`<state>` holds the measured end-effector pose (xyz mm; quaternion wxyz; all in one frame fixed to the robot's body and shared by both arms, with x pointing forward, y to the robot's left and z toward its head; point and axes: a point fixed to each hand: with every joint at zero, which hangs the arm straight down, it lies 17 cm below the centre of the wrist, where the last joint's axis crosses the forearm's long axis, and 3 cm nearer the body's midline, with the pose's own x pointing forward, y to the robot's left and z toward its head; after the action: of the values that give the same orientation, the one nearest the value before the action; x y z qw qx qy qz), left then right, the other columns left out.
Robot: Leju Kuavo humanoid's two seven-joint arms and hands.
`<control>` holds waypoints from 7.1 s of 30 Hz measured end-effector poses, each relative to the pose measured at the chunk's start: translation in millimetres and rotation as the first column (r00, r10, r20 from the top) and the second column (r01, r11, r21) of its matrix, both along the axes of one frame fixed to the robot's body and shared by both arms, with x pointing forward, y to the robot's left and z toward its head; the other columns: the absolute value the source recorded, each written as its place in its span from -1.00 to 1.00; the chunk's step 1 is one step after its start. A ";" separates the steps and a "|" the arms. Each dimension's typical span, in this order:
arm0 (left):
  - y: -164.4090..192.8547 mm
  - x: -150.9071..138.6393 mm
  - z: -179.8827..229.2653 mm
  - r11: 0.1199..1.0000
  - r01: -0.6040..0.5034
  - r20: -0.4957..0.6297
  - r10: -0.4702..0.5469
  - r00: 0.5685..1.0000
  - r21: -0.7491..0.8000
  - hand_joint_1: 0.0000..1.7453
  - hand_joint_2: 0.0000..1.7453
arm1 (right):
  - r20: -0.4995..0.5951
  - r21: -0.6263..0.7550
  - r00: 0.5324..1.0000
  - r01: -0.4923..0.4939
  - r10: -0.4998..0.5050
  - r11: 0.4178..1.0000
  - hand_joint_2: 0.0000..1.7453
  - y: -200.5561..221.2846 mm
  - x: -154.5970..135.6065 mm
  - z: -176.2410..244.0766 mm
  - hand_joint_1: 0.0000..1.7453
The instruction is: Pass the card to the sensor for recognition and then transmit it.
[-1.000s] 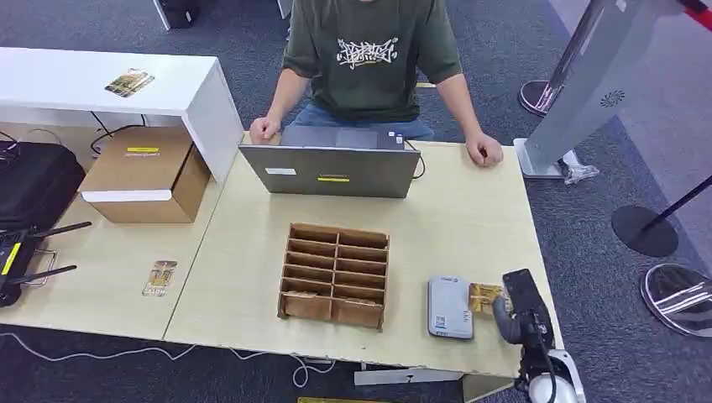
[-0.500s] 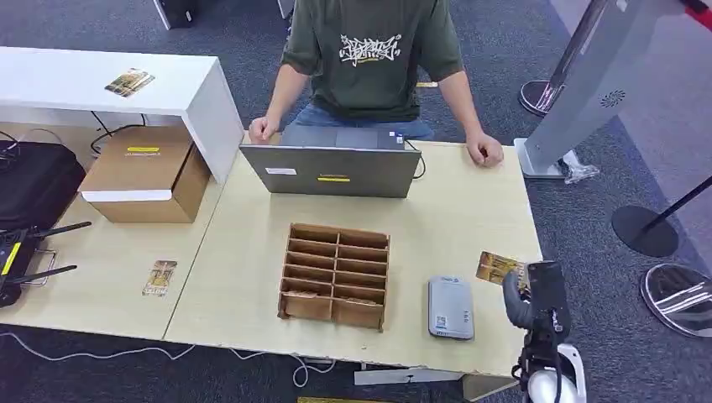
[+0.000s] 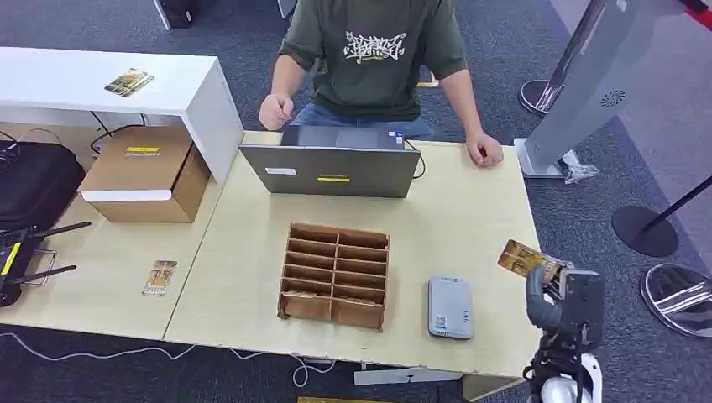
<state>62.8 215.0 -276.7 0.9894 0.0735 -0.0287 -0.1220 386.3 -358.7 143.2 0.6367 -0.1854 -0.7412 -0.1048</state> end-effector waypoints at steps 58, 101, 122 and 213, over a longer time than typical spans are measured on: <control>-4.0 4.4 0.6 0.999 0.041 0.026 -0.040 0.999 -0.007 -1.00 -1.00 | 0.316 -0.849 0.887 0.423 -0.336 0.318 1.00 21.0 -19.9 118.5 1.00; -9.6 36.1 6.1 0.989 0.146 0.037 -0.145 0.989 -0.024 -1.00 -1.00 | 0.349 -0.880 0.927 0.274 0.137 0.388 1.00 248.1 179.8 233.7 1.00; -11.4 39.4 7.1 0.985 0.171 0.030 -0.170 0.985 -0.031 -1.00 -1.00 | 0.240 -0.919 0.957 0.171 0.160 0.356 1.00 273.4 200.3 209.8 1.00; 10.9 20.7 2.0 0.977 0.209 0.010 -0.210 0.978 0.036 -1.00 -1.00 | 0.380 -0.878 0.922 0.333 0.078 0.344 1.00 185.2 130.7 191.2 -1.00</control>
<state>83.5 225.9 -274.7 0.9694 0.0880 -0.0408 -0.2256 517.0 -173.5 334.4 0.2616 -0.5494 -0.7525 0.2521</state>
